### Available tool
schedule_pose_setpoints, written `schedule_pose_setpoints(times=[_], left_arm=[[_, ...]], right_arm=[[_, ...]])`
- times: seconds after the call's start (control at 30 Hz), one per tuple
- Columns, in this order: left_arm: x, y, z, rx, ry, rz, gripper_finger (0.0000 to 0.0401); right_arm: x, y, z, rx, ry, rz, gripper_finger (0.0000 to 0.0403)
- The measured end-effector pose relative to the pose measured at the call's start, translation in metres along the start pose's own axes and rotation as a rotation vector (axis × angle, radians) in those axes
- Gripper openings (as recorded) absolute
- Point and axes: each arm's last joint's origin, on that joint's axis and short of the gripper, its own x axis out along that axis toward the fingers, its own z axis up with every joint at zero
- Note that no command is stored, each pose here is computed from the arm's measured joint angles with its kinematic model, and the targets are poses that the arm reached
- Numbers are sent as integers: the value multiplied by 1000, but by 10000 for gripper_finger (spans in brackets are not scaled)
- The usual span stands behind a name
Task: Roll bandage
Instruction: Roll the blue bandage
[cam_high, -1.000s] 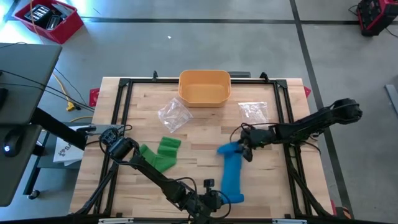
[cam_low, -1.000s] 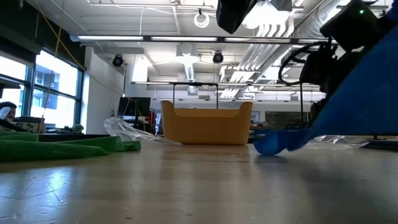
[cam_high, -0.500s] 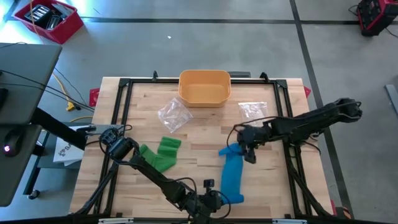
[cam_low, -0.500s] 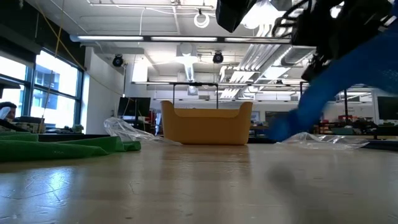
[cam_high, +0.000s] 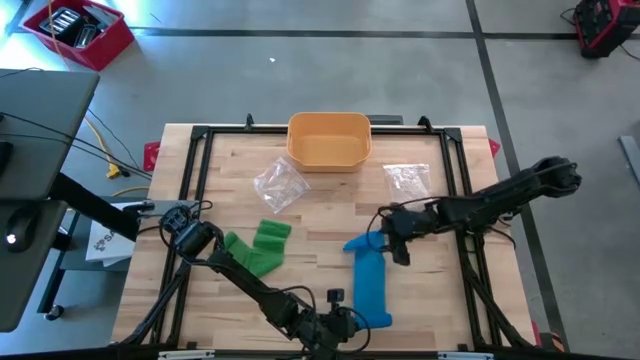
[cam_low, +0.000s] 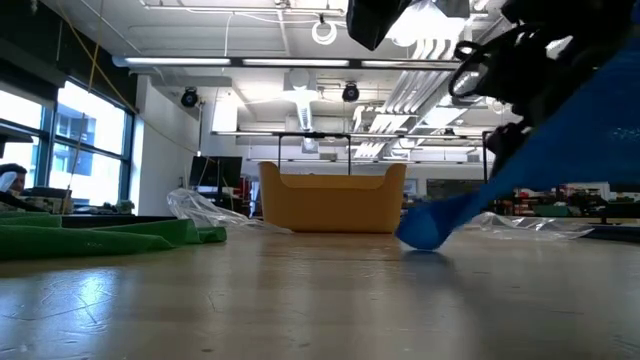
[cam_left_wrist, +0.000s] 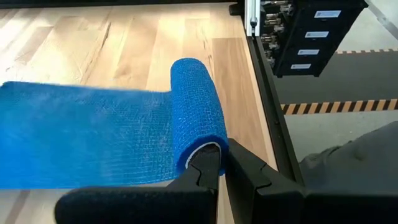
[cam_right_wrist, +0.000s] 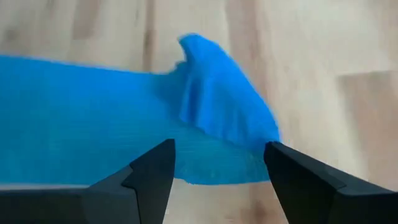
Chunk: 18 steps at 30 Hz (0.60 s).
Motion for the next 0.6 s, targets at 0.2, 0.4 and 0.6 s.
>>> schedule_pose_setpoints(times=[0.2, 0.4, 0.6], left_arm=[[0, 0, 0, -5, 1, 1, 7], [-3, -4, -4, 5, 23, -4, 7], [-5, -6, -10, -21, 65, 3, 7]], right_arm=[[2, 9, -21, -85, 134, 252, 240], [-10, 9, -26, -112, 265, 81, 240], [-13, 29, -15, -180, 74, 87, 240]])
